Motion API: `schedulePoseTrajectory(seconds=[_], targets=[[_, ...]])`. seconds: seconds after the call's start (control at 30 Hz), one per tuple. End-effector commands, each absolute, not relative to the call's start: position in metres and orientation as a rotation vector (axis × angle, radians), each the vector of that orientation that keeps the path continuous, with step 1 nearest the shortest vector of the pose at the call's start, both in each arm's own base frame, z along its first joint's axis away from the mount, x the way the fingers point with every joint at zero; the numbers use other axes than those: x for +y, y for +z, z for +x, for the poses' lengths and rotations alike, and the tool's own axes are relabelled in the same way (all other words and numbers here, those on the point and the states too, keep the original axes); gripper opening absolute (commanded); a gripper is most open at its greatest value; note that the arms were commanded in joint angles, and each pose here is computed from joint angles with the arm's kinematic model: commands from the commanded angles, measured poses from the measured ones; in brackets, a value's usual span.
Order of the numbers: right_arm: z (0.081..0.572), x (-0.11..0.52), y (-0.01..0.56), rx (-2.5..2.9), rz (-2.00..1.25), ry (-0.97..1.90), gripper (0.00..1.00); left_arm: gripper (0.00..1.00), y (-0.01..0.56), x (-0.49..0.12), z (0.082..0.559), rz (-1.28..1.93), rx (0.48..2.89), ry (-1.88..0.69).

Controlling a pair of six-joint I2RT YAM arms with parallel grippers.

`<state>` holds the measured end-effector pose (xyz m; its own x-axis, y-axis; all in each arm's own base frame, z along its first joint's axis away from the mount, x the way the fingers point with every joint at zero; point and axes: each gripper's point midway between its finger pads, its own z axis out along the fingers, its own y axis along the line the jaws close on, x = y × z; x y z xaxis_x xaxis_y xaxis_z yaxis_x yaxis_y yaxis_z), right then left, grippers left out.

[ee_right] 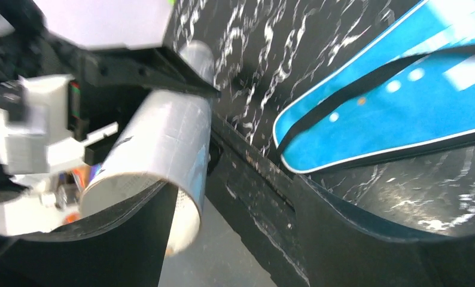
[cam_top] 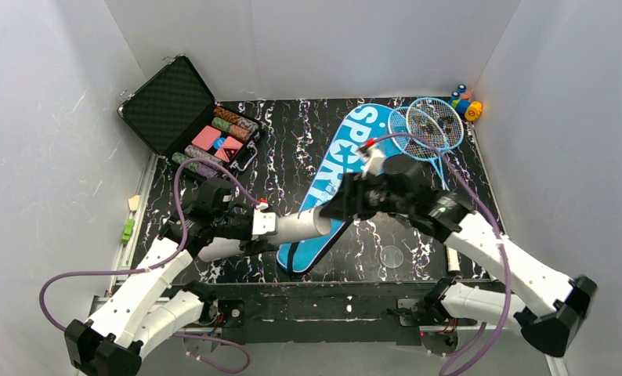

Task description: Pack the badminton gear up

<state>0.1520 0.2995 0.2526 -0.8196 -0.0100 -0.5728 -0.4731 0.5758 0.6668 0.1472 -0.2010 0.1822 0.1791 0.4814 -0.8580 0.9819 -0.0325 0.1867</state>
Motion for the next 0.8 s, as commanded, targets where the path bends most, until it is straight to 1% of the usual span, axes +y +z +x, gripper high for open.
schedulePoseTrajectory(seconds=[0.0,0.17,0.3,0.37,0.47,0.6,0.77], targets=[[0.187,0.244,0.303,2.136,-0.199,1.197,0.78,0.0,0.192,-0.205,0.142,1.642,1.334,-0.782],[0.227,0.186,0.279,2.186,-0.01,1.051,0.78,0.0,0.192,-0.204,0.143,1.643,1.332,-0.77],[0.267,0.134,0.23,2.28,0.233,0.835,0.76,0.0,0.195,-0.205,0.143,1.638,1.333,-0.769],[0.28,0.113,0.203,2.304,0.329,0.746,0.76,0.0,0.196,-0.204,0.143,1.637,1.333,-0.765],[0.288,0.078,0.169,2.33,0.505,0.584,0.76,0.0,0.197,-0.203,0.141,1.636,1.334,-0.761],[0.287,0.051,0.143,2.334,0.656,0.434,0.75,0.0,0.194,-0.203,0.14,1.642,1.331,-0.766],[0.286,0.04,0.124,2.331,0.71,0.378,0.75,0.0,0.193,-0.203,0.14,1.648,1.328,-0.767]])
